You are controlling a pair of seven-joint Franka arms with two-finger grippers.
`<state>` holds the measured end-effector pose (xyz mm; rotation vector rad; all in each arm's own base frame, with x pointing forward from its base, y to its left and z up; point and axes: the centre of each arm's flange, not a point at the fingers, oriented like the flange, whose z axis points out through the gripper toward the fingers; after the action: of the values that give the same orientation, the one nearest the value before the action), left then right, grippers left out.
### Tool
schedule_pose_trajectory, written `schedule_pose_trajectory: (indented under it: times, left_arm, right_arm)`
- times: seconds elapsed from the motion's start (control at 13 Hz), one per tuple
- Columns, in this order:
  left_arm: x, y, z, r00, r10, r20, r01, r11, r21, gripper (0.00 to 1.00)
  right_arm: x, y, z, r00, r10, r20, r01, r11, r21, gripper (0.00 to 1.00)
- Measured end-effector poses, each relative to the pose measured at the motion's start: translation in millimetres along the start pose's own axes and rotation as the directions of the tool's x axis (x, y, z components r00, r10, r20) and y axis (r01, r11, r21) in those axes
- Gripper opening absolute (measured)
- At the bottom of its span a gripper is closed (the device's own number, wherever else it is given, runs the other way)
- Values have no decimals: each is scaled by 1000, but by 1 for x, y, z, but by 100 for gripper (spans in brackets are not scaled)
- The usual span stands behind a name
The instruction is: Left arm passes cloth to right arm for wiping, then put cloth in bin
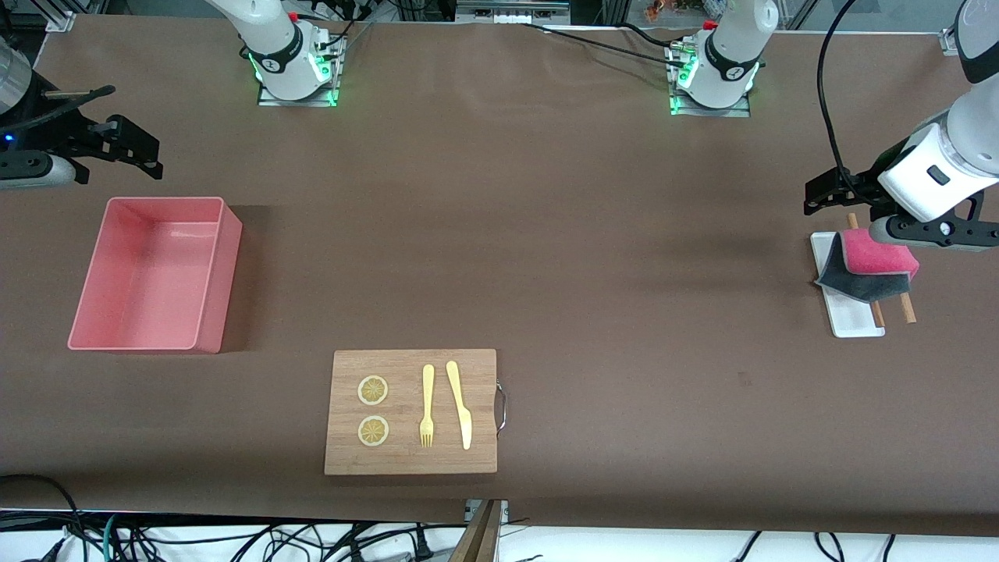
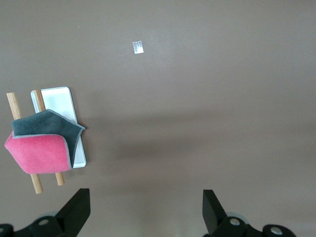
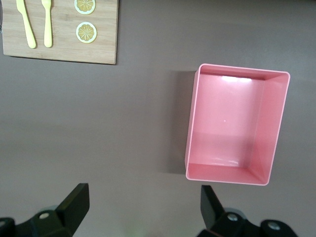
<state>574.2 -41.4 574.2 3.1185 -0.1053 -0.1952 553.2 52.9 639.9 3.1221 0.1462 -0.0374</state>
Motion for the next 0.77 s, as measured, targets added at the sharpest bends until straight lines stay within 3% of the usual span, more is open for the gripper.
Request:
schedule_pose_trajectory:
  times: [0.23,0.62,0.77]
  left_arm:
    - [1,2,4,1000,4,13,-4,1000,0,100]
    - [11,-3,40,993,2,122,-1,1000,-9,100]
    - [24,-14,69,985,-2,171,-7,999,52,100]
  right_arm:
    - [0,0,1,1000,0,1,0,1000,0,100]
    - [-5,-2,-8,1000,-6,-11,6,1000,-3,100]
    - [-12,2,-11,1000,2,11,-2,1000,-3,100]
